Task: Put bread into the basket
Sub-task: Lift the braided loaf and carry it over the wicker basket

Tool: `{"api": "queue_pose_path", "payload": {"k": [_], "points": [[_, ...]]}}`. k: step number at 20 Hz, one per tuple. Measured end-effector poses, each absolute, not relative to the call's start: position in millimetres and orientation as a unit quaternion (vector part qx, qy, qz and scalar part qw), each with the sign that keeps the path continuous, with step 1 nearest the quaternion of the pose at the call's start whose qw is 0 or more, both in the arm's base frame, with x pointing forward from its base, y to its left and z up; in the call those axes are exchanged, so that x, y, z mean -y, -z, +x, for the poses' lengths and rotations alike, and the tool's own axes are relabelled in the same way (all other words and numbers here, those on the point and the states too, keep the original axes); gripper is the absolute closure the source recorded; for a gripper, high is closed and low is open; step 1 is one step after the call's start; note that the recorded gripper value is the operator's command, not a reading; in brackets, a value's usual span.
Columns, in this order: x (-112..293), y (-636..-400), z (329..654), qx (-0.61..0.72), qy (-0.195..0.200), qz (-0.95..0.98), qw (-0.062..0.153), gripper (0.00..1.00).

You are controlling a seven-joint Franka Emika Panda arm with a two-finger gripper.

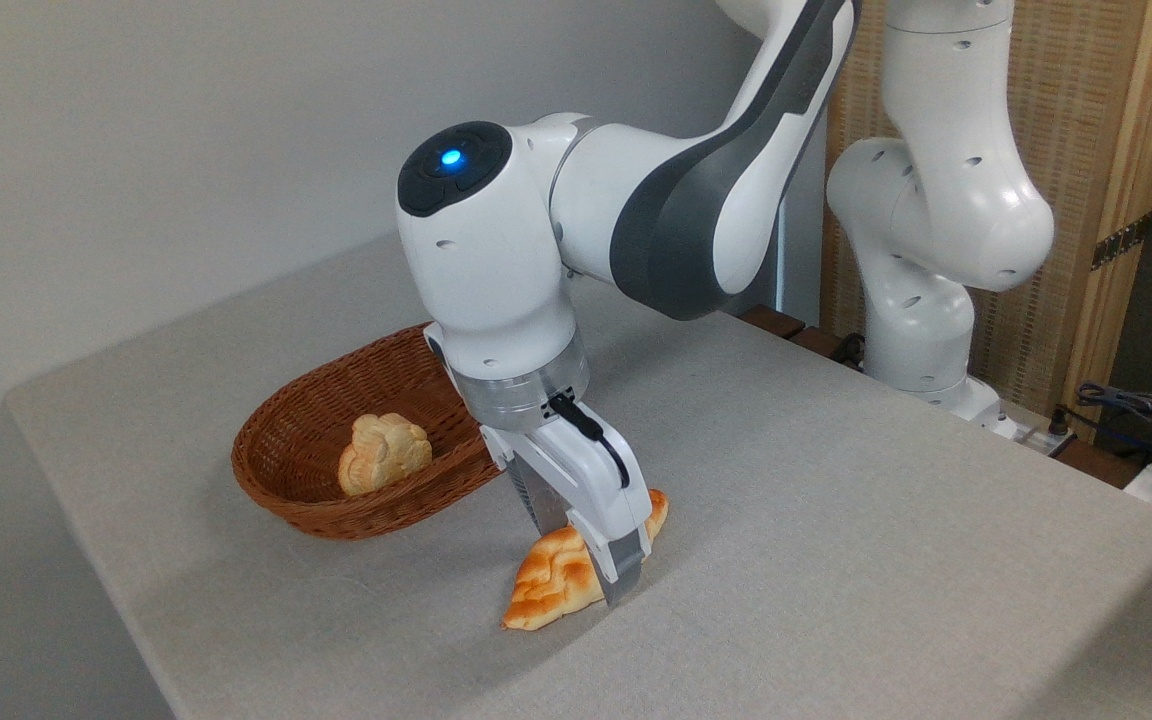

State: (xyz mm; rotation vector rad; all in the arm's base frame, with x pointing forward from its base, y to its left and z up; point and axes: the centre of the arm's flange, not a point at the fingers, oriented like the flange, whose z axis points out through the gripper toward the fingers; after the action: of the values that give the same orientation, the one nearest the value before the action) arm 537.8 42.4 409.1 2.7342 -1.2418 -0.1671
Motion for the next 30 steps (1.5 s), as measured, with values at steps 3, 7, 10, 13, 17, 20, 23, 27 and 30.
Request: {"api": "queue_pose_path", "payload": {"k": [3,7,10,13,17,20,23,27,30], "points": [[-41.0,-409.0,538.0,0.413,0.055,0.907,0.067,0.64],[-39.1,-409.1,538.4,0.415,0.055,0.906,0.066,0.63],[-37.1,-409.1,538.5,0.417,0.055,0.905,0.066,0.64],[-37.0,-409.1,538.6,0.417,0.055,0.905,0.066,0.64],[-36.5,-411.3,539.0,0.418,0.053,0.905,0.065,0.65],[-36.8,-422.3,539.9,0.418,0.041,0.905,0.061,0.65],[-37.5,-439.5,537.6,0.420,0.025,0.906,0.057,0.65],[-36.5,-460.4,533.6,0.417,0.001,0.907,0.061,0.64],[-27.1,-484.1,532.1,0.417,-0.031,0.905,0.073,0.64]]}}
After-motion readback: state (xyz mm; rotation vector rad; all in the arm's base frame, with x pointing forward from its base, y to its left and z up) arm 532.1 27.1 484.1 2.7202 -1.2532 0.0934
